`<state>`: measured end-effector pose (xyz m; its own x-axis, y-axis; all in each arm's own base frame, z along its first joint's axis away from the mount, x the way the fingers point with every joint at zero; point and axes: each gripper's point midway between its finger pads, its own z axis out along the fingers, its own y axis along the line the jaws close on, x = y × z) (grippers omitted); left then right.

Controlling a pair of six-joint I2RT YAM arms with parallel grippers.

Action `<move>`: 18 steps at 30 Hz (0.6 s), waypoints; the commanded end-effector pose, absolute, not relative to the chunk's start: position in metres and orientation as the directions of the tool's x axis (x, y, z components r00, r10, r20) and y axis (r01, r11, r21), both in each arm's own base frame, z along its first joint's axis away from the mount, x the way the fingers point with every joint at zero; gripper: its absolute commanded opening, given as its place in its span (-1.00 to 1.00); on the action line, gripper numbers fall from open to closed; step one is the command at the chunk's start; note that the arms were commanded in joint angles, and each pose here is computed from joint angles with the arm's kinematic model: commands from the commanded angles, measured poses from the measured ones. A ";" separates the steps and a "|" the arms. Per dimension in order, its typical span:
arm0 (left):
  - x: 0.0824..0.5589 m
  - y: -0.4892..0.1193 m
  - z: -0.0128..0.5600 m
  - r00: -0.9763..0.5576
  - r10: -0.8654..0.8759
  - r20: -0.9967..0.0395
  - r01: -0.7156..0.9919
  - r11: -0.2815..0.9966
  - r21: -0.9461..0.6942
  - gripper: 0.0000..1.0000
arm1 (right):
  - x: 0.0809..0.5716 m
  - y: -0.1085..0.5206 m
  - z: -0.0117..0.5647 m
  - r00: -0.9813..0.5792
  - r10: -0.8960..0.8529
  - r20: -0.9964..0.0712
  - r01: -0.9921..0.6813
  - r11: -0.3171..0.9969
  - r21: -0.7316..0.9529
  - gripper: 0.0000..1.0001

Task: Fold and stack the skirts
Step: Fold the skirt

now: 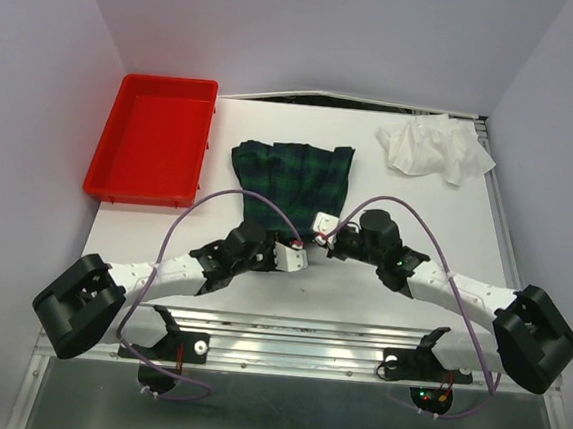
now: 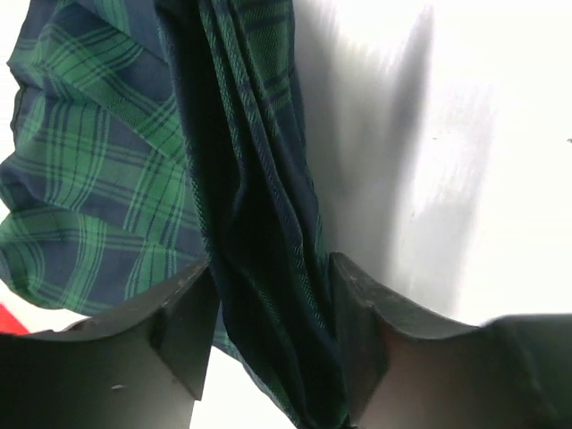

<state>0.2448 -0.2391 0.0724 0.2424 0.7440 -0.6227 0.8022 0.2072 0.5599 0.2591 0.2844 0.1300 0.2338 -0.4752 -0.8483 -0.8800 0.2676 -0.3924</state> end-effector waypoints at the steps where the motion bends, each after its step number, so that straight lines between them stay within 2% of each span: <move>1: 0.255 -0.241 0.082 0.283 0.734 -0.618 0.751 0.232 0.619 0.01 | 0.262 0.290 0.163 0.302 -0.398 -0.866 -0.855 0.289 -0.431 -0.99; 4: 0.255 -0.241 0.081 0.282 0.734 -0.617 0.751 0.231 0.618 -0.35 | 0.261 0.289 0.160 0.296 -0.402 -0.866 -0.856 0.290 -0.427 -0.99; 5: 0.256 -0.242 0.083 0.281 0.732 -0.621 0.750 0.236 0.618 -0.59 | 0.260 0.289 0.161 0.292 -0.400 -0.869 -0.857 0.294 -0.423 -0.99; 6: 0.256 -0.242 0.083 0.280 0.731 -0.622 0.751 0.237 0.617 -0.74 | 0.260 0.288 0.160 0.285 -0.400 -0.871 -0.859 0.297 -0.418 -0.99; 7: 0.258 -0.244 0.087 0.282 0.729 -0.624 0.749 0.239 0.618 -0.91 | 0.261 0.288 0.161 0.279 -0.399 -0.874 -0.858 0.306 -0.414 -0.93; 8: 0.255 -0.241 0.083 0.270 0.745 -0.610 0.762 0.222 0.608 -1.00 | 0.263 0.288 0.164 0.273 -0.400 -0.875 -0.854 0.317 -0.412 -0.77; 9: 0.253 -0.242 0.082 0.268 0.747 -0.608 0.775 0.208 0.597 -1.00 | 0.266 0.286 0.165 0.229 -0.398 -0.888 -0.856 0.352 -0.379 -0.31; 10: 0.250 -0.242 0.085 0.271 0.748 -0.606 0.782 0.196 0.591 -1.00 | 0.270 0.283 0.165 0.198 -0.413 -0.889 -0.848 0.382 -0.367 -0.04; 11: 0.247 -0.240 0.087 0.263 0.761 -0.594 0.798 0.175 0.577 -1.00 | 0.296 0.268 0.183 0.164 -0.421 -0.892 -0.808 0.461 -0.366 0.36; 13: 0.237 -0.236 0.094 0.260 0.771 -0.581 0.823 0.137 0.551 -1.00 | 0.320 0.230 0.185 0.058 -0.441 -0.896 -0.799 0.517 -0.306 0.49; 15: 0.228 -0.234 0.098 0.269 0.773 -0.574 0.836 0.108 0.537 -1.00 | 0.338 0.213 0.215 0.073 -0.425 -0.902 -0.770 0.551 -0.322 0.62; 18: 0.204 -0.238 0.102 0.297 0.769 -0.566 0.866 0.033 0.498 -1.00 | 0.349 0.200 0.224 0.006 -0.442 -0.897 -0.761 0.580 -0.291 0.85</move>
<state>0.2298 -0.2279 0.0791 0.2417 0.7966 -0.5540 0.8365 0.1183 0.5351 0.3385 0.2134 0.1872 0.0446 -0.4698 -0.8816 -0.7774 0.5379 -0.3260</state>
